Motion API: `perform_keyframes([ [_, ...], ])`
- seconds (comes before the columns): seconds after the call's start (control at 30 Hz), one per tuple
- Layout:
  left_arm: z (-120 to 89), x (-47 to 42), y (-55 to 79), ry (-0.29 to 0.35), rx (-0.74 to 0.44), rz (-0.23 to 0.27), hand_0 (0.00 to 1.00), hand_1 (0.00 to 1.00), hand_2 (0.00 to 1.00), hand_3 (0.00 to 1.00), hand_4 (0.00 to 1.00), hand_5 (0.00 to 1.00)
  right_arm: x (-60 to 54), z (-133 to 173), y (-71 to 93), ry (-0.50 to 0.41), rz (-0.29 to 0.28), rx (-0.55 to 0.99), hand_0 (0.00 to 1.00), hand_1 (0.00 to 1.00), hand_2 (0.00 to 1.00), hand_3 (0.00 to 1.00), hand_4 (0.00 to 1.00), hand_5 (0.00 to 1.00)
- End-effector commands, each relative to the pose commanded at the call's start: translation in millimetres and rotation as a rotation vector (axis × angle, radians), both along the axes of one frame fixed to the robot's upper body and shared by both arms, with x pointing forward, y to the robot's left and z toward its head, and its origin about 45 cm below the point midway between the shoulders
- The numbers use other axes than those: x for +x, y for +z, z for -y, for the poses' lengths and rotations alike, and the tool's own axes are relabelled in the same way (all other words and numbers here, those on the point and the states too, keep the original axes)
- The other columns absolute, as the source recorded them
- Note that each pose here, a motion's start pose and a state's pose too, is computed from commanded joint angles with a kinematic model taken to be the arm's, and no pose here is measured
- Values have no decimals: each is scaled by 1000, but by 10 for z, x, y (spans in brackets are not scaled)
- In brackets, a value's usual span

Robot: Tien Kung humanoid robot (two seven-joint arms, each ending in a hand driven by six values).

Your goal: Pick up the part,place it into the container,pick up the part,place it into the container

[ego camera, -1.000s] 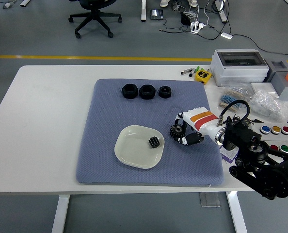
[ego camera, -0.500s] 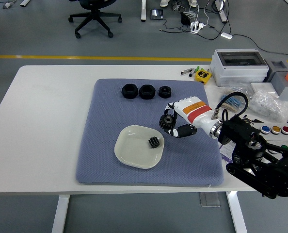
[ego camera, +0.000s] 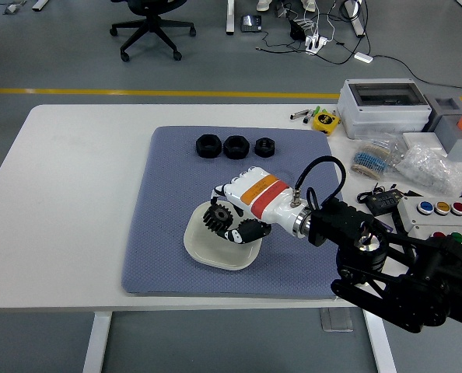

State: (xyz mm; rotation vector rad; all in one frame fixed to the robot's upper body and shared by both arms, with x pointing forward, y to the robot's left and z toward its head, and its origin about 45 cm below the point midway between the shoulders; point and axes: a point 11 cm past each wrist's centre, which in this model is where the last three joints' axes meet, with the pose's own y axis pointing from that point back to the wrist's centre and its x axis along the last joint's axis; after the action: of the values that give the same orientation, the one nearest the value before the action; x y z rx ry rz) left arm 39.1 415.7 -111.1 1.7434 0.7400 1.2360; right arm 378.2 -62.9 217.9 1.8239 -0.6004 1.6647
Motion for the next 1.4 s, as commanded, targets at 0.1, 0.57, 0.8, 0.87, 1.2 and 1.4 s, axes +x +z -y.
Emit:
perform_keyframes([
  [0.1,-3,-1,1,-3,1,-2,515,562,556,627,661,638,-27,-38,-77,27,28,-70,315,425,696,821,998,340],
  [0.57,-11,-41,1,-6,4,-16,516,563,557,627,661,639,34,22,2,11,102,-65,443,587,896,998,998,342],
  [0.8,-14,-50,1,-4,5,-17,518,562,557,626,660,639,170,215,208,-81,108,80,471,611,900,998,998,345],
  [0.87,-12,-48,0,-3,6,-16,519,563,557,626,661,641,225,343,273,-125,96,181,549,661,879,973,998,387],
  [1.2,21,-15,-7,5,2,-1,521,563,561,626,663,643,57,716,673,-48,-40,653,688,735,855,915,998,524],
  [1.4,36,-3,-12,11,0,10,522,564,569,627,660,638,139,1168,868,-153,-143,901,725,758,847,916,998,587],
])
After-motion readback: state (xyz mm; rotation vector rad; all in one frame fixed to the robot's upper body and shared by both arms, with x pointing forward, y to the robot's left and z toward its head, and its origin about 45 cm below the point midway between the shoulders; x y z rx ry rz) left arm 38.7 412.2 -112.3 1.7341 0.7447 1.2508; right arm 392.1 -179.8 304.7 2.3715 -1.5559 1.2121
